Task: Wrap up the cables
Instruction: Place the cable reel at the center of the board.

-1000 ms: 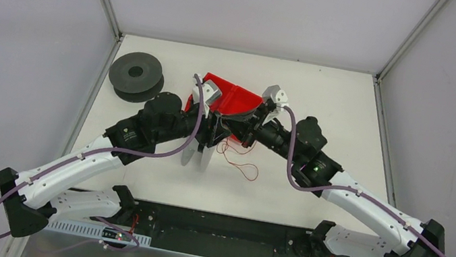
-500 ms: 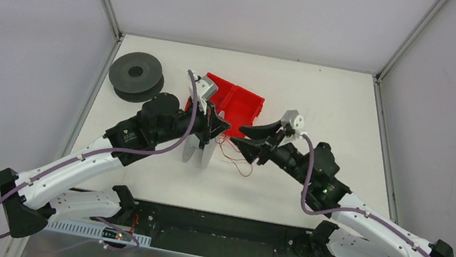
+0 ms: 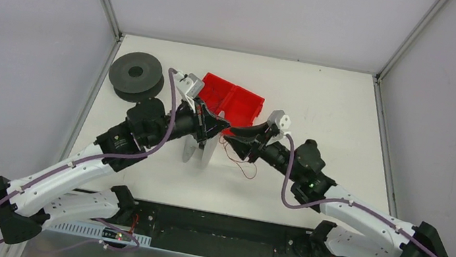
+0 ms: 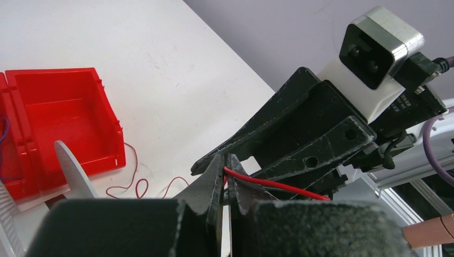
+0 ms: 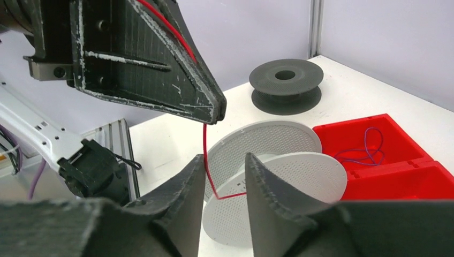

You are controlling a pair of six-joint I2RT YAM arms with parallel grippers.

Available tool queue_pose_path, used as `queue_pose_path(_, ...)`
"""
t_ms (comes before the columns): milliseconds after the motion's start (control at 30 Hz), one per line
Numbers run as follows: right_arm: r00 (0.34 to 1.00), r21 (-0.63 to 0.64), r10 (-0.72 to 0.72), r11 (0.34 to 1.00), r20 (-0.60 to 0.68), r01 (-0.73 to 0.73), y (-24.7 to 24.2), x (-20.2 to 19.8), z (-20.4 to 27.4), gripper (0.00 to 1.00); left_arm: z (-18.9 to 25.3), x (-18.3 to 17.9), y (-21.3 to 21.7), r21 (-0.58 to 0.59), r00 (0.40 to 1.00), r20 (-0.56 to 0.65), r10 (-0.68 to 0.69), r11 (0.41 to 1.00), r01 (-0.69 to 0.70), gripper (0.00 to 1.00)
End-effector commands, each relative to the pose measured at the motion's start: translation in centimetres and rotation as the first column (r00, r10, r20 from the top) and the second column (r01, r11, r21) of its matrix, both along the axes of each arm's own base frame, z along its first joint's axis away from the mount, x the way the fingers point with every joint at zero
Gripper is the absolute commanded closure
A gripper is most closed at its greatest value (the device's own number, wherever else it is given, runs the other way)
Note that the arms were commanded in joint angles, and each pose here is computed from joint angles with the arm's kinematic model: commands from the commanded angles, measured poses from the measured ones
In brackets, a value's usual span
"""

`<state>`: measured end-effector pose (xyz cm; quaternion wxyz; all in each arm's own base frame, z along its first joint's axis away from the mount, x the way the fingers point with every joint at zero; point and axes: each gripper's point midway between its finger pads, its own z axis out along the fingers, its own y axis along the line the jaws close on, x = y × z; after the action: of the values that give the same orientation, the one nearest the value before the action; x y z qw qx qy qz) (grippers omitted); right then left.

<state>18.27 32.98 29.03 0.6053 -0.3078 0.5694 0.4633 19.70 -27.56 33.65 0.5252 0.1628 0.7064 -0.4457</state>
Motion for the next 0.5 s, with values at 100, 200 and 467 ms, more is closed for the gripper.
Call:
queue_pose_path(100,0.999,0.133,-0.014,0.991,0.052,0.007,0.2,0.3,3.7,0.94,1.8,-0.4,-0.1,-0.091,1.0,0.024,-0.011,0.996,0.014,1.0)
queue_pose_path(200,0.999,0.153,-0.032,0.988,0.041,0.026,-0.5,0.2,3.9,1.0,1.4,-0.1,0.1,-0.063,1.0,0.002,0.006,0.998,-0.005,0.95)
queue_pose_path(467,0.934,-0.09,-0.317,0.938,0.163,0.334,-6.8,2.8,2.9,1.0,-3.5,0.8,6.4,0.257,0.965,-0.06,0.256,0.938,-0.232,0.52)
